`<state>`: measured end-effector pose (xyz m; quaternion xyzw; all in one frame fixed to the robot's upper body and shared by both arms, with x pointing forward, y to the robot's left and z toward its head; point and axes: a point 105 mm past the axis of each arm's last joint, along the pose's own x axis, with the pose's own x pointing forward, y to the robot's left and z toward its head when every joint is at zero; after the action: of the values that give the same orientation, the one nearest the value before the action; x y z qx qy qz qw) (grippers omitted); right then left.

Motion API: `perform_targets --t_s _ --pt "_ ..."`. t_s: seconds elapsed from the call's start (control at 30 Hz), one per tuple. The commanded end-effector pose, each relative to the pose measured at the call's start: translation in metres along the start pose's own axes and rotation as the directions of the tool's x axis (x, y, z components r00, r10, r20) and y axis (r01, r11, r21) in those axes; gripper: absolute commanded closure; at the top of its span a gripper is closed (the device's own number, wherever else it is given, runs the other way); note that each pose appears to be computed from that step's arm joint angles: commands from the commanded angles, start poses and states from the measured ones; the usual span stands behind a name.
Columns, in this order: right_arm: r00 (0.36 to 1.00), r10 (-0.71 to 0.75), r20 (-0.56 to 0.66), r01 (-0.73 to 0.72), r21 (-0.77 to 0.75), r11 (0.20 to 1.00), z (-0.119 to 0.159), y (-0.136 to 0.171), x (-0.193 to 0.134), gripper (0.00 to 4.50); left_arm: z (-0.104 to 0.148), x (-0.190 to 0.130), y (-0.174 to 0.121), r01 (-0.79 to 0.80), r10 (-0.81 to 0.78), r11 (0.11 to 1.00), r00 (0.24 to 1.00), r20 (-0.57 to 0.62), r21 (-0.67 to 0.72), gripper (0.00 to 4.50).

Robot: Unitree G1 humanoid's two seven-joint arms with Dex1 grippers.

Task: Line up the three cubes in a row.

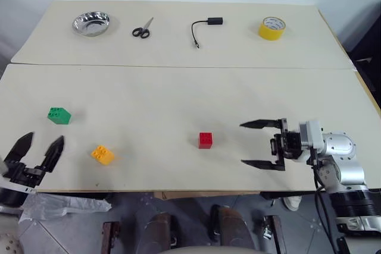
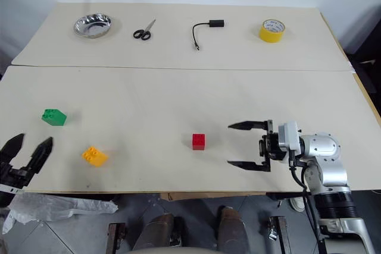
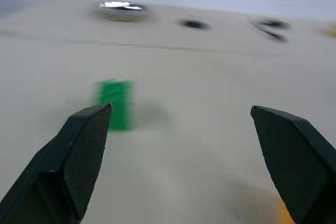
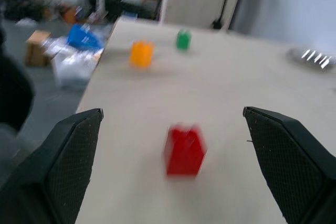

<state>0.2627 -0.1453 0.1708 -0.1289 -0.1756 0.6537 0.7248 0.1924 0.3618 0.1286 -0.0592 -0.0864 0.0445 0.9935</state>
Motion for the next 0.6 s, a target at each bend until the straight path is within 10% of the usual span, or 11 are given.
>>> perform_targets --t_s 0.03,0.3,0.6 --pt "0.995 -0.049 0.084 0.052 -0.038 0.998 0.019 -0.007 0.009 0.02 0.006 -0.028 0.031 -0.168 0.167 0.983 0.986 0.021 0.072 0.00" --pt "0.994 -0.047 0.103 0.051 -0.046 0.998 0.021 -0.007 0.015 0.02 0.006 -0.017 0.023 -0.128 0.123 0.985 0.991 0.051 0.115 0.00" --pt "0.996 -0.009 0.086 0.011 -0.022 1.000 0.013 -0.003 0.017 0.02 0.010 0.089 -0.007 -0.104 0.106 0.994 0.992 -0.071 0.042 0.00"
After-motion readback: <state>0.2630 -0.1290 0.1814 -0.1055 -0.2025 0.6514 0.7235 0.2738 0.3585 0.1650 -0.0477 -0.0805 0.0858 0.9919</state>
